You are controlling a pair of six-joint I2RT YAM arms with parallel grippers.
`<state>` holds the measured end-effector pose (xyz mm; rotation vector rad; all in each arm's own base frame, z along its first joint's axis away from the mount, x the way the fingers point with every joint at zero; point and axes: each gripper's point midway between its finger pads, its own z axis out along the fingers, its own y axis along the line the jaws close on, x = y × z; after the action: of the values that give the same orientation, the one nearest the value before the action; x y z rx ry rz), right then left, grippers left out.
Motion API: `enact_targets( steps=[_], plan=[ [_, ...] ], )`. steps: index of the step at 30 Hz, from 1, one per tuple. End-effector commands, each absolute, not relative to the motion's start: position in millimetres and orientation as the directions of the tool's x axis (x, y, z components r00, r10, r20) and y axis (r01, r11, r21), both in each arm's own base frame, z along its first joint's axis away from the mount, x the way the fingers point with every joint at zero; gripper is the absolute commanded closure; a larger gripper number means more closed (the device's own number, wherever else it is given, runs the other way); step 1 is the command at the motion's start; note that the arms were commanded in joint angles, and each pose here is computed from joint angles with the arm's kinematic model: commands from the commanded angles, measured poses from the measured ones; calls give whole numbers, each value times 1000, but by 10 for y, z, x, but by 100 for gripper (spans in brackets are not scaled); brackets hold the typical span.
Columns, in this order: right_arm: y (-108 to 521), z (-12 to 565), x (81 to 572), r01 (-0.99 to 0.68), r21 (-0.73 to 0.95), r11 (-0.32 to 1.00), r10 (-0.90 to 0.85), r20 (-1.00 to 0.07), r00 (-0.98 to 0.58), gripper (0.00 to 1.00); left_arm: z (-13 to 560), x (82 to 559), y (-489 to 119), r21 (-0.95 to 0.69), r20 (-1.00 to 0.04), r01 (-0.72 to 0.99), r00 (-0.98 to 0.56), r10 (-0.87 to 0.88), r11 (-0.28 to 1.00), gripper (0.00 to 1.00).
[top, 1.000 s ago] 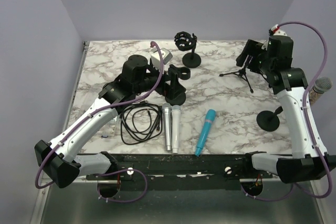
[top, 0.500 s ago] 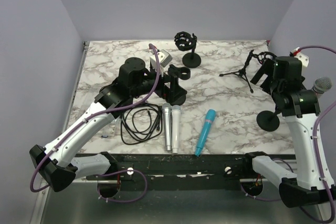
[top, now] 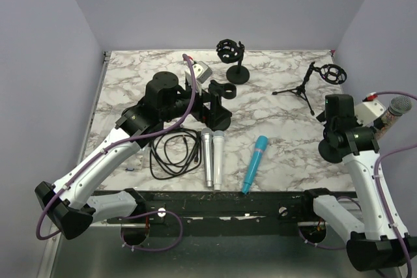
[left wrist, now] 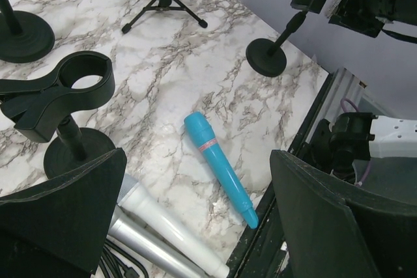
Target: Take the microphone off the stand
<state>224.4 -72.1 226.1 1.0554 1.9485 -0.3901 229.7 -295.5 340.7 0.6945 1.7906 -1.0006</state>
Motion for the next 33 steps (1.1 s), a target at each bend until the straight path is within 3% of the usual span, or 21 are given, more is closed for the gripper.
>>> enact_targets(
  steps=[1, 9, 14, 24, 33],
  plan=[
    [-967, 2322, 2260, 849, 235, 474, 488, -872, -31, 7, 3573, 2209, -2960, -322, -929, 821, -369, 8, 472, 4],
    [-1177, 2033, 2293, 882, 207, 422, 367, -929, 43, 10, 3542, 2234, -2964, -317, -929, 817, -370, 16, 481, 5],
    [-1311, 1884, 2236, 927, 110, 359, 279, -960, 6, 11, 3489, 2252, -2983, -319, -925, 814, -379, 28, 486, 5],
    [-1301, 1740, 2509, 889, 76, 451, 194, -981, -14, 9, 3394, 2256, -3045, -318, -919, 815, -391, 55, 484, 4],
    [-1346, 1666, 2670, 900, 83, 428, 147, -989, 21, 14, 3329, 2262, -3073, -304, -918, 815, -388, 77, 493, 5]
  ],
)
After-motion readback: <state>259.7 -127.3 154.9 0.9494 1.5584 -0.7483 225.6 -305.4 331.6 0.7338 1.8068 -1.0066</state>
